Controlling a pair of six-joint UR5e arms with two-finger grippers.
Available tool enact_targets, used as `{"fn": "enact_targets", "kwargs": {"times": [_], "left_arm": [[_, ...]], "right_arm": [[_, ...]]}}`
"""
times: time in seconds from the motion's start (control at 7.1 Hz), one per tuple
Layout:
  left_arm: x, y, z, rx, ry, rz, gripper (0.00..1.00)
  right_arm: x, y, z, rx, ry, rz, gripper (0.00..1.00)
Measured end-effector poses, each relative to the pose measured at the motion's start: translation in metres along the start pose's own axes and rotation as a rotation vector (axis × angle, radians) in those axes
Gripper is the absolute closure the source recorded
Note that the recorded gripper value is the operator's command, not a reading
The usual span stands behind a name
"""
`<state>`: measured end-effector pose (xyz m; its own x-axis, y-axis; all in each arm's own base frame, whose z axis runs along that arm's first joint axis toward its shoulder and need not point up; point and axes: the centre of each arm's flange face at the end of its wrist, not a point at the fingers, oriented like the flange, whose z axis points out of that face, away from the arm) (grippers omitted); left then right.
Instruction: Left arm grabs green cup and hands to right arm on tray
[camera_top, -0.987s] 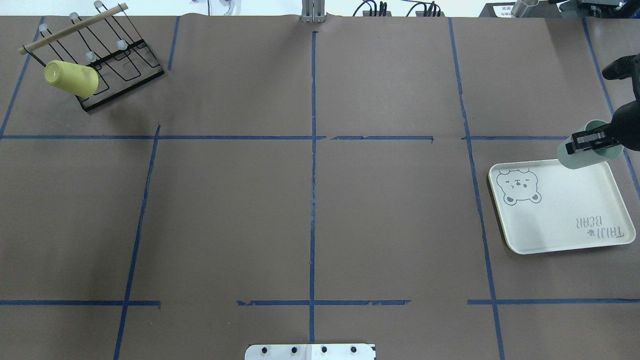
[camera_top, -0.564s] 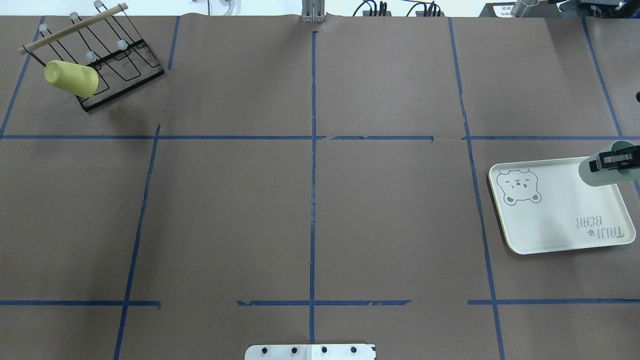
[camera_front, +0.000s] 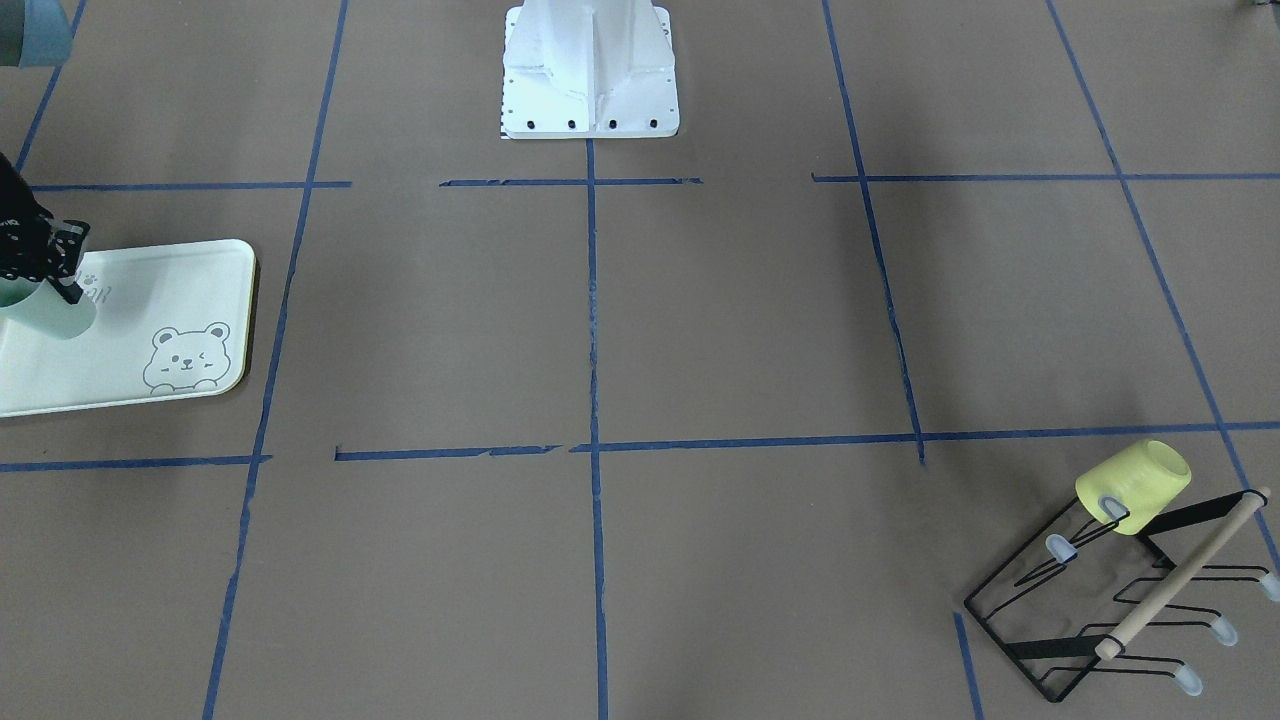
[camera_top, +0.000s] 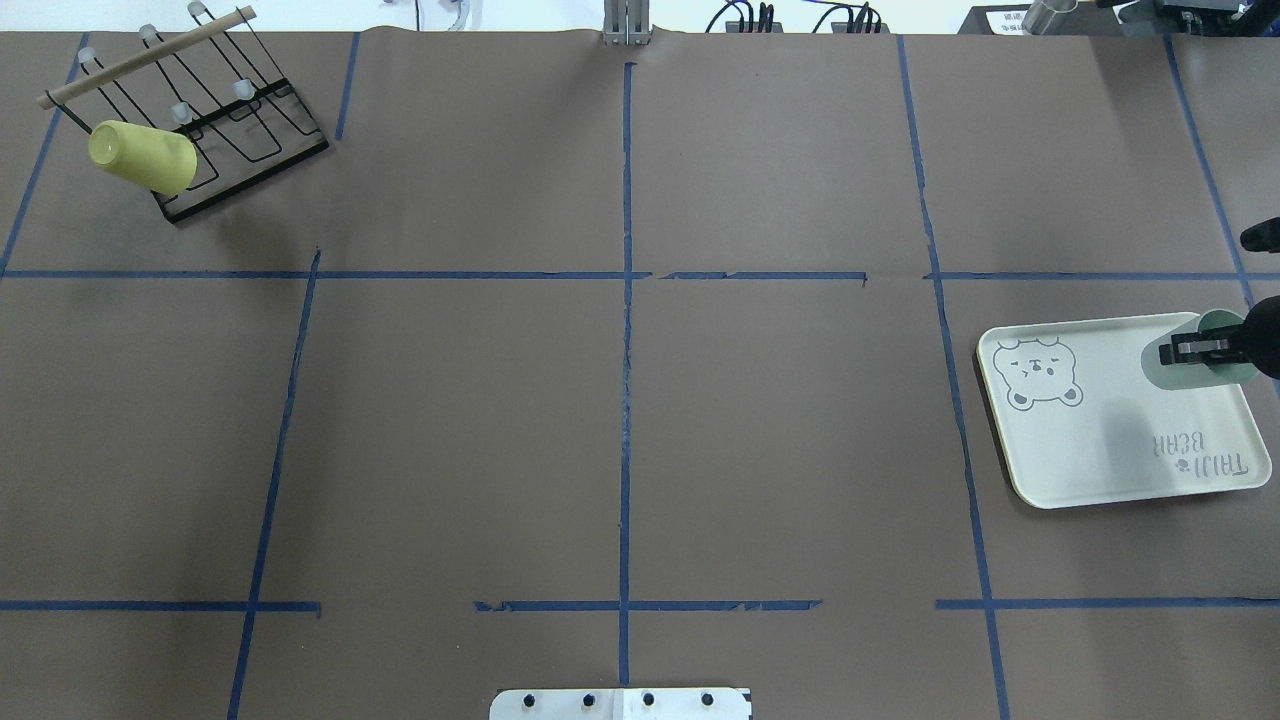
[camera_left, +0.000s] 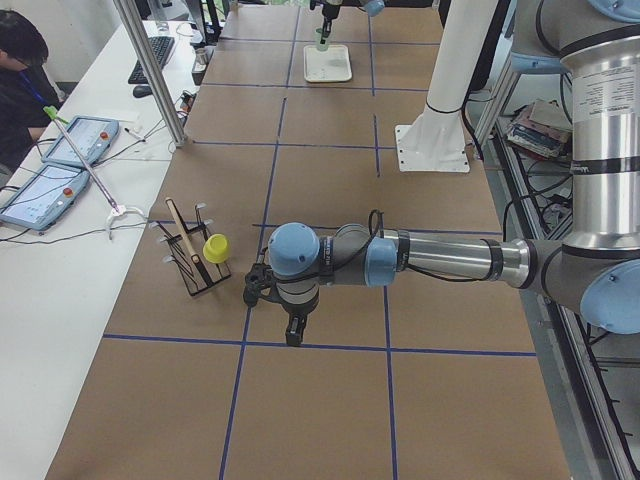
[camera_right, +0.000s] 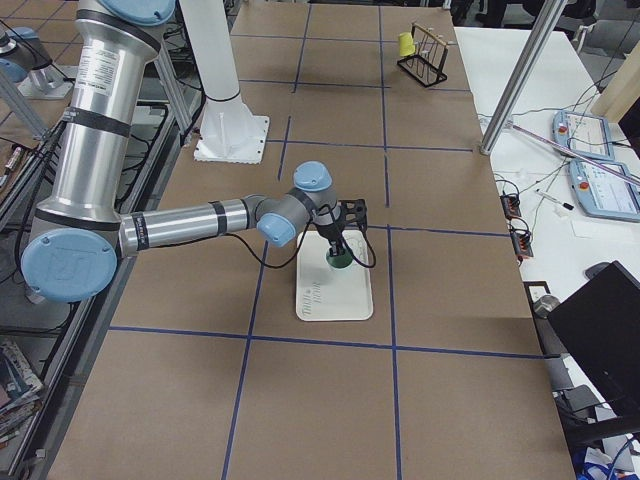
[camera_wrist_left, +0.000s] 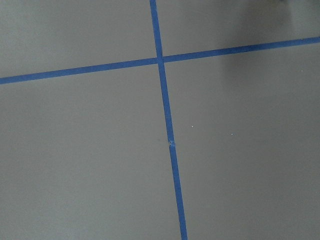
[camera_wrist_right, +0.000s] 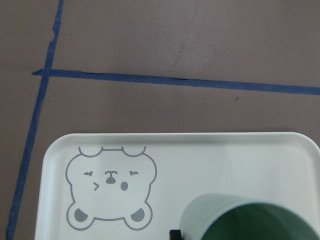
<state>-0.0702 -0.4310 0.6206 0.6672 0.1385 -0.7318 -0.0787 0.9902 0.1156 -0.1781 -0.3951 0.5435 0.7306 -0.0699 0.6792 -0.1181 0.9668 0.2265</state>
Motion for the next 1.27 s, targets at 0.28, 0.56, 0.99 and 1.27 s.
{"fn": "enact_targets", "kwargs": {"times": [0.28,0.56,0.99,1.27], "left_arm": [[0.001,-0.002,-0.001,0.003,0.002,0.002,0.00],[0.002,-0.003,-0.001,0.004,0.002,0.002,0.00],[0.002,-0.003,-0.002,0.005,0.003,0.003,0.00],[0.003,-0.004,-0.003,0.007,0.003,0.000,0.00]], "right_arm": [[-0.006,0.014,0.028,-0.046,0.018,-0.030,0.42],[-0.010,0.018,0.035,-0.065,0.020,-0.039,0.00],[-0.009,0.011,0.019,-0.100,-0.002,-0.029,0.00],[0.017,-0.015,-0.028,-0.153,0.013,-0.072,0.00]]}}
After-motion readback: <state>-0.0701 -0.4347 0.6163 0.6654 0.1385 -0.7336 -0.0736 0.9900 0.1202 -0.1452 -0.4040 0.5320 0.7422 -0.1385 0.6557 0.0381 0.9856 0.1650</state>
